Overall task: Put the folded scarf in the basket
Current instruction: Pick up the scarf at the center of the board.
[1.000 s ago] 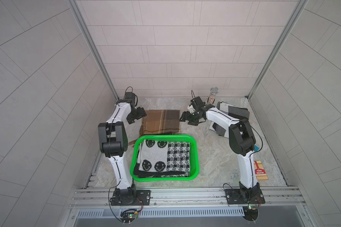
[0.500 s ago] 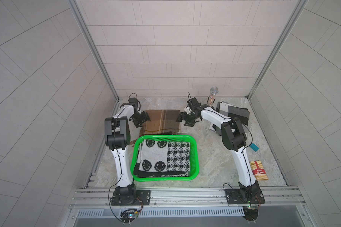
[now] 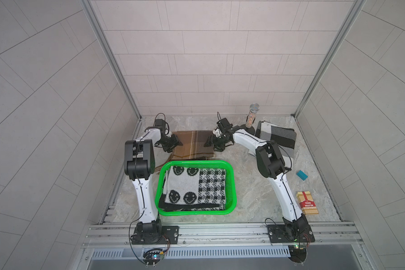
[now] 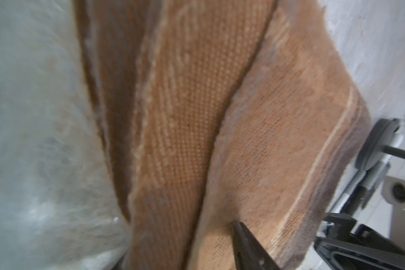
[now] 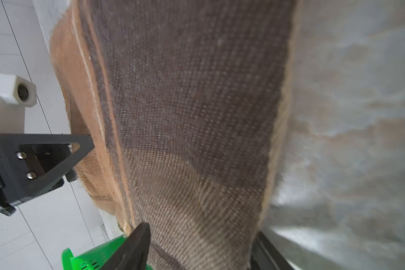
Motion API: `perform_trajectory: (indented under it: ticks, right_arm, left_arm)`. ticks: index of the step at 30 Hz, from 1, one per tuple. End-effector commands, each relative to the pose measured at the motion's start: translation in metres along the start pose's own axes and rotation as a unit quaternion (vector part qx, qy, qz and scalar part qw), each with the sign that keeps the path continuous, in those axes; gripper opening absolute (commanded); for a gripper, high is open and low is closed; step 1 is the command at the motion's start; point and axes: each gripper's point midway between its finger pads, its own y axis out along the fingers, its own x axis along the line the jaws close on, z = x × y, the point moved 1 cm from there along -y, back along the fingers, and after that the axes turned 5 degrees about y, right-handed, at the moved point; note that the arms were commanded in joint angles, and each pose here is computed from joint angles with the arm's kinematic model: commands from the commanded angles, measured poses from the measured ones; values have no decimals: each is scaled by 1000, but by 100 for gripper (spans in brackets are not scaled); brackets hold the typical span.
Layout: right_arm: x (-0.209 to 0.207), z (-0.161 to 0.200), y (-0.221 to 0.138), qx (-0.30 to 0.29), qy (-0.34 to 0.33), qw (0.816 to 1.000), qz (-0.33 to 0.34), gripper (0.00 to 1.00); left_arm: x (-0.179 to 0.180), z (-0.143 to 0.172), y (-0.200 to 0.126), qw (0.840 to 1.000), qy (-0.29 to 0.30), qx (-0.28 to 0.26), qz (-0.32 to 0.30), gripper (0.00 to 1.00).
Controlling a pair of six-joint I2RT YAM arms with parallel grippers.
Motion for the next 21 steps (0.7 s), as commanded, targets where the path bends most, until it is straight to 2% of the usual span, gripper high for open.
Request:
perform_trajectory:
  ticks: [1, 3, 6, 10, 11, 12, 21]
  right_arm:
    - [-4, -1, 15, 2, 8, 1000, -1, 60]
    - [-3, -3, 16, -1, 7, 1000, -4, 54]
    - [0, -4, 18, -5, 4, 1000, -8, 39]
    - [10, -11, 11, -22, -7, 1000, -10, 7]
    - [14, -13, 6, -30, -15, 999, -8, 2]
    - [19, -15, 0, -40, -23, 999, -5, 0]
    - [70, -25, -59, -91, -56, 994, -30, 0]
  left_arm:
    - [0, 14, 6, 1000, -9, 18, 0, 51]
    - [-1, 13, 4, 1000, -9, 16, 1, 47]
    - [-6, 11, 2, 1000, -11, 11, 11, 36]
    - [-21, 4, -7, 999, -10, -1, 37, 15]
    - [-25, 2, -10, 999, -10, -4, 43, 8]
    - [-31, -1, -15, 999, -10, -8, 50, 0]
    - [-71, -15, -59, 996, -8, -39, 82, 0]
